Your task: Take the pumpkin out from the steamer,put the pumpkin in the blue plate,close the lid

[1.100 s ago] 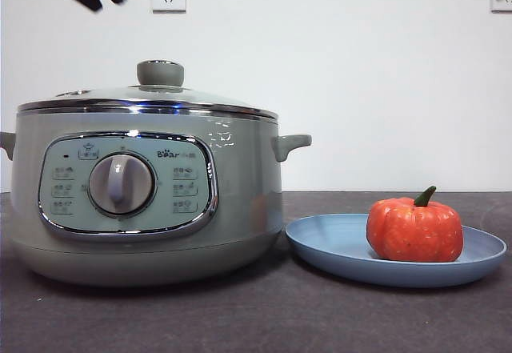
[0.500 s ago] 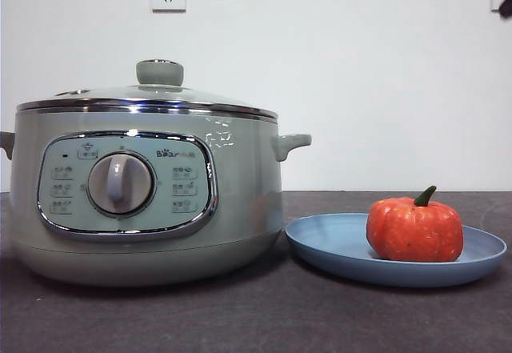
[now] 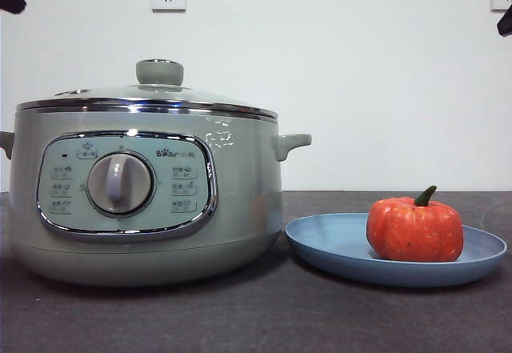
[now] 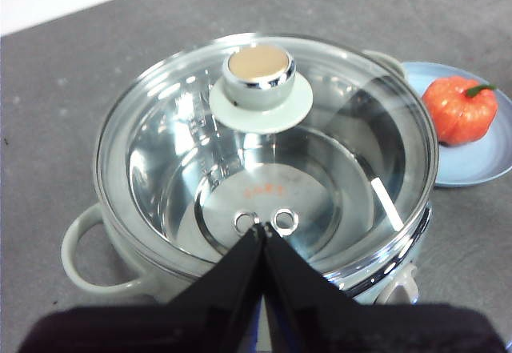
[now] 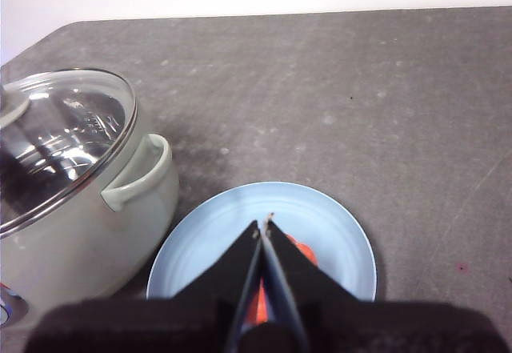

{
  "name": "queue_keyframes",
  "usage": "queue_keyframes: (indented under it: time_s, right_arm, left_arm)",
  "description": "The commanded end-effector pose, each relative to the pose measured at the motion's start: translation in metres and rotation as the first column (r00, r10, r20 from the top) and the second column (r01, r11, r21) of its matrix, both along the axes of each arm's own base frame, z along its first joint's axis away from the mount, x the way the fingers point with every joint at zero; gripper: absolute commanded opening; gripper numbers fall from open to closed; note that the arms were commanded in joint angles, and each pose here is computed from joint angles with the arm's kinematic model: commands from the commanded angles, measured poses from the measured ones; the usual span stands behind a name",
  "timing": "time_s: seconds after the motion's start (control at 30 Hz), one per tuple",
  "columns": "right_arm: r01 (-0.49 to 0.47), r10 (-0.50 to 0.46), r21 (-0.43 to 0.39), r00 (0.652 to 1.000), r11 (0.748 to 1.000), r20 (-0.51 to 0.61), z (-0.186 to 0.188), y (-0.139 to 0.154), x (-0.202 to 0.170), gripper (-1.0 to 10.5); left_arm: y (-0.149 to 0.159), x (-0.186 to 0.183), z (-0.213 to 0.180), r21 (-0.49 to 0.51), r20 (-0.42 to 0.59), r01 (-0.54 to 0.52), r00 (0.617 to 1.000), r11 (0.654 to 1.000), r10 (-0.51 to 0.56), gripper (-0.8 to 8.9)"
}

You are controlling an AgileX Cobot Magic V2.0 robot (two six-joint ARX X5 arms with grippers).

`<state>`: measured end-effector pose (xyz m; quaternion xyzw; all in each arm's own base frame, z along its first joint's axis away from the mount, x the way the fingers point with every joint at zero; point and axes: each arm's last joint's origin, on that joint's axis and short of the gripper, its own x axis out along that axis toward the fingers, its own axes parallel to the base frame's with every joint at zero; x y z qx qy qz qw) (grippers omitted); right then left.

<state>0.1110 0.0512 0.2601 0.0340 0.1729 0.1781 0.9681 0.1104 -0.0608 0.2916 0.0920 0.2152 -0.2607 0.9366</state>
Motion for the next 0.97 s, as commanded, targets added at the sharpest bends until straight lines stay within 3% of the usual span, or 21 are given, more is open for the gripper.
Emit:
queue_keyframes:
  time_s: [0.03, 0.2, 0.4, 0.5, 0.63, 0.77, 0.97]
  right_arm:
    - [0.006, -0.006, 0.011, 1.0, 1.0, -0.003, 0.0, 0.0, 0.0, 0.0]
    - [0.006, -0.006, 0.01, 1.0, 1.0, -0.005, -0.001, 0.0, 0.0, 0.0]
    - [0.007, -0.007, 0.009, 1.0, 1.0, -0.006, -0.001, 0.0, 0.0, 0.0]
    - [0.006, -0.006, 0.009, 1.0, 1.0, -0.006, -0.001, 0.0, 0.0, 0.0]
    - [0.006, -0.006, 0.009, 1.0, 1.0, -0.007, -0.001, 0.0, 0.0, 0.0]
    - [0.006, -0.006, 0.009, 1.0, 1.0, -0.006, -0.001, 0.0, 0.0, 0.0]
    - [0.006, -0.006, 0.009, 1.0, 1.0, -0.006, -0.001, 0.0, 0.0, 0.0]
  left_arm:
    - [0.0, 0.0, -0.001, -0.001, -0.002, 0.0, 1.0, 1.0, 0.0, -0.03]
    - [0.0, -0.001, -0.001, -0.004, 0.001, 0.003, 1.0, 1.0, -0.003, -0.03]
    - [0.026, -0.034, 0.011, -0.085, 0.134, -0.072, 0.987, 0.994, 0.083, -0.03]
    - [0.04, -0.051, 0.016, -0.175, 0.262, -0.142, 0.947, 0.974, 0.185, -0.03]
    - [0.05, -0.058, 0.009, -0.236, 0.387, -0.251, 0.862, 0.939, 0.328, -0.03]
    - [0.055, -0.049, -0.021, -0.247, 0.406, -0.337, 0.816, 0.909, 0.413, -0.03]
    - [0.057, -0.023, -0.081, -0.22, 0.351, -0.389, 0.824, 0.895, 0.445, -0.03]
